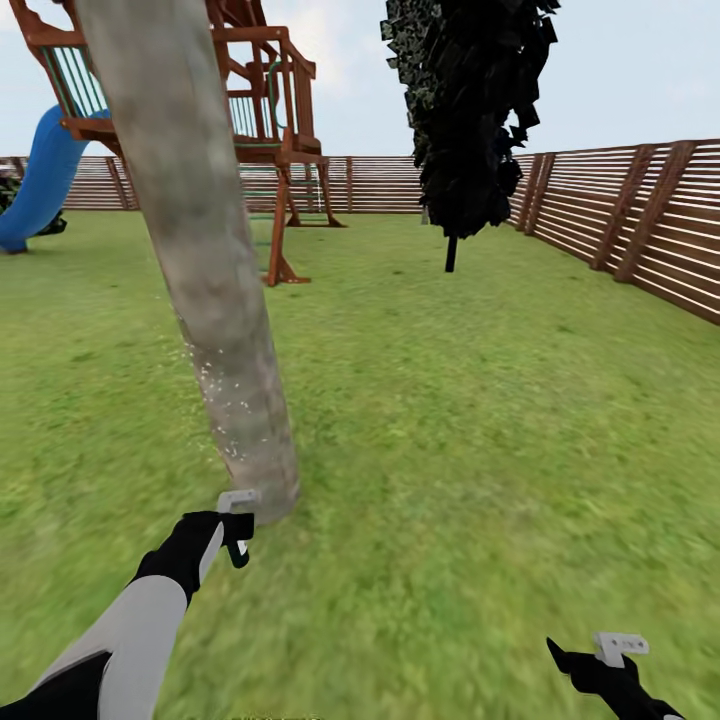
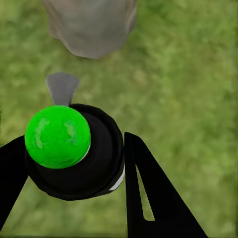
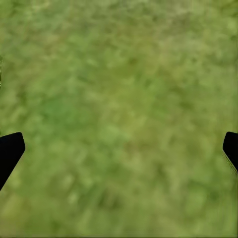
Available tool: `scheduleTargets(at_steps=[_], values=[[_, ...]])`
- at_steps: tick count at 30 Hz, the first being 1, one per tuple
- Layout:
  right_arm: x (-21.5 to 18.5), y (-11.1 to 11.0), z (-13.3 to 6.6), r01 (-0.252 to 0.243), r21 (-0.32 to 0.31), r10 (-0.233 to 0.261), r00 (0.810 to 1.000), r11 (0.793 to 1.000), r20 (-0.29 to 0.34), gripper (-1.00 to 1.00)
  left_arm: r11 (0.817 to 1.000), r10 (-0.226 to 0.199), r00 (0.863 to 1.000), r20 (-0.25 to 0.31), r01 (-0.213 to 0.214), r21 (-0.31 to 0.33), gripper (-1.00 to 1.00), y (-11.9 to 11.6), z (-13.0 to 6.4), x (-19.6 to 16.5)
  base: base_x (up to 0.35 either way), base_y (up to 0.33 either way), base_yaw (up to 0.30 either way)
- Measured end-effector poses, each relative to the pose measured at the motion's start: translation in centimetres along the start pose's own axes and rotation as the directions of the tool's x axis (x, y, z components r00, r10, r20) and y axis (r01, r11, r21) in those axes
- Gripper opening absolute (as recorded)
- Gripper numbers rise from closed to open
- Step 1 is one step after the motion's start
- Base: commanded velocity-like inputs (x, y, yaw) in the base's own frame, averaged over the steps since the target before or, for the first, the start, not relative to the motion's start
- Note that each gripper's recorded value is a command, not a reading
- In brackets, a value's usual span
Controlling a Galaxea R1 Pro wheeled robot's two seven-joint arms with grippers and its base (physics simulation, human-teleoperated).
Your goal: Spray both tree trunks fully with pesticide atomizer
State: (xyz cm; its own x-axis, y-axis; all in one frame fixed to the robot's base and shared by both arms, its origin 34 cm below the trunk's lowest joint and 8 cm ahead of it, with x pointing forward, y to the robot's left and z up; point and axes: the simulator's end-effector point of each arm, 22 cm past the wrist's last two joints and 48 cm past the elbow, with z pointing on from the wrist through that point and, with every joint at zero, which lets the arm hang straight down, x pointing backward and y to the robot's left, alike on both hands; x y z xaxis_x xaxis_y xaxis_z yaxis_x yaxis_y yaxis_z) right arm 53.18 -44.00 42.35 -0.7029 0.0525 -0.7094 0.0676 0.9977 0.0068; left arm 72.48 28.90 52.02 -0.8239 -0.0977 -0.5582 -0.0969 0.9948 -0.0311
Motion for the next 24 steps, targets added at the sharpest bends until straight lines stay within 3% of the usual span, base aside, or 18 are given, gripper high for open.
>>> scheduleTargets(at_steps=[9, 24], values=[[0.0, 0.01, 0.0, 0.0, 0.0, 0.0, 1.0, 1.0, 0.0, 1.0, 1.0, -0.002, 1.0, -0.002, 0.002, -0.001, -1.0, 0.06, 0.0, 0.04, 0.099, -0.296, 0.085], [0.01, 0.01, 0.0, 0.0, 0.0, 0.0, 1.0, 1.0, 0.0, 1.0, 1.0, 0.001, 1.0, -0.011, -0.001, -0.009, -1.0, 0.48, 0.08, 0.38, 0.192, -0.284, 0.266]])
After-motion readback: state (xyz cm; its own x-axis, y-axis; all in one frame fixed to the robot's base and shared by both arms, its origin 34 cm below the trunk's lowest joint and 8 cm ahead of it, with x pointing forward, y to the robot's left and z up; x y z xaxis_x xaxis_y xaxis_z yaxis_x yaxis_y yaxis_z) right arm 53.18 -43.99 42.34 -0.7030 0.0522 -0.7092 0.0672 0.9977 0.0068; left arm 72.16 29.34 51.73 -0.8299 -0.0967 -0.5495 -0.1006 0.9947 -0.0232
